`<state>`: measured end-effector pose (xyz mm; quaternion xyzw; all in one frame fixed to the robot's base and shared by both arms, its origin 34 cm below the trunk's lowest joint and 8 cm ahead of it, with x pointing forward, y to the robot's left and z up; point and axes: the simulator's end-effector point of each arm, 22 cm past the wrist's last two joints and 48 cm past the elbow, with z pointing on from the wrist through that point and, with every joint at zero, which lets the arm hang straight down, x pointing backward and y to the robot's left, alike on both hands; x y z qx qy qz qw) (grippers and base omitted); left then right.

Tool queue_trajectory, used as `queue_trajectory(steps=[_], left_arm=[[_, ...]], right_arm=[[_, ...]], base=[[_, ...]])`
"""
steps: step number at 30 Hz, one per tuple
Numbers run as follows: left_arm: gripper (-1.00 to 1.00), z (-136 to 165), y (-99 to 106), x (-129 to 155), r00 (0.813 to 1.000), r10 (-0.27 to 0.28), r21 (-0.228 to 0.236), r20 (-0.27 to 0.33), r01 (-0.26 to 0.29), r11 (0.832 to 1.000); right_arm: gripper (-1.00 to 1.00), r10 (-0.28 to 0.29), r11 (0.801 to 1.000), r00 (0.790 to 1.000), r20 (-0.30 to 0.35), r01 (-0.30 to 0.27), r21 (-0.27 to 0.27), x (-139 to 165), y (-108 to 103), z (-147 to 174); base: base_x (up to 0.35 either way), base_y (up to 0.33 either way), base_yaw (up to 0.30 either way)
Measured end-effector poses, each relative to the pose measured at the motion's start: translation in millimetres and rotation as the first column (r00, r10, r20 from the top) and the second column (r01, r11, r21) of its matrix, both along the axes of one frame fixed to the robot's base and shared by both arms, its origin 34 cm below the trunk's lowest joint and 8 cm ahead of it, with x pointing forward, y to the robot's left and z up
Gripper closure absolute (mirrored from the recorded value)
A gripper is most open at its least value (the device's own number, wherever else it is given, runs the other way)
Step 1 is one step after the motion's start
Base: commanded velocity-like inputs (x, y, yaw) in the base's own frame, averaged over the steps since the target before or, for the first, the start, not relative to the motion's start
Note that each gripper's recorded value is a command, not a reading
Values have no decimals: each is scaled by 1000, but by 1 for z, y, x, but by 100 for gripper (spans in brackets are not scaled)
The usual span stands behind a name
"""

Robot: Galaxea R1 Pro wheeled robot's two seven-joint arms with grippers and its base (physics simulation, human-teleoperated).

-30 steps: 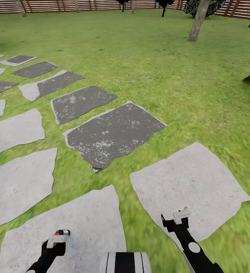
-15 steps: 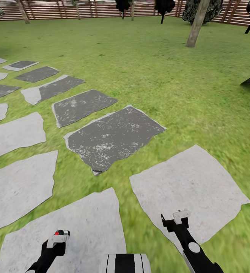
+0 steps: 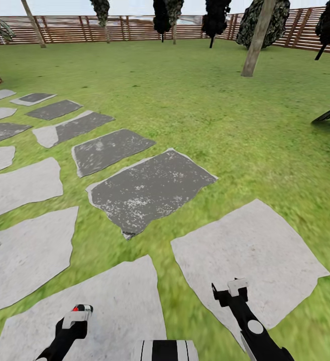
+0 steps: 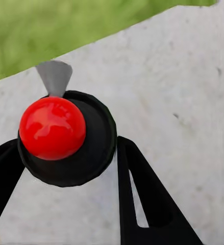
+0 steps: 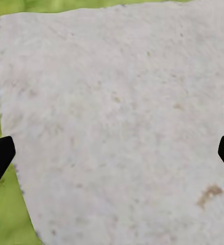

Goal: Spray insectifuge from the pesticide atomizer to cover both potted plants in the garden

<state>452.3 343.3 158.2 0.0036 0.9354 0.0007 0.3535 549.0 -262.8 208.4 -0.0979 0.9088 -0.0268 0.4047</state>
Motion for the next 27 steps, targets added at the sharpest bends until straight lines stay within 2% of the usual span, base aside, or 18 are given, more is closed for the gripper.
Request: queue_trajectory(steps=[2, 6, 13, 18, 23, 27], left_arm=[[100, -2, -10, -1, 1000, -6, -13, -3, 6, 1000], [100, 0, -17, 4, 1000, -1, -26, 8, 1, 1000], [100, 4, -20, 14, 1000, 5, -33, 31, -4, 999], [100, 10, -15, 28, 999, 1, -25, 52, 1, 1000], [100, 15, -11, 37, 998, -16, -20, 61, 17, 1000], [100, 19, 0, 42, 998, -28, -11, 61, 29, 1000]], right_arm=[[-100, 12, 1000, 1000, 16, -13, 17, 5, 12, 4], [-100, 18, 999, 999, 51, -19, 31, 15, 21, 14], [-100, 20, 999, 995, 97, -23, 26, 29, 18, 28], [-100, 23, 1000, 992, 125, -25, 19, 38, 14, 38], [-100, 23, 1000, 993, 113, -25, 12, 34, 10, 34], [-100, 22, 1000, 996, 90, -24, 12, 27, 9, 26]], base=[[0, 0, 0], [0, 0, 0], [0, 0, 0], [0, 0, 0], [0, 0, 0], [0, 0, 0]])
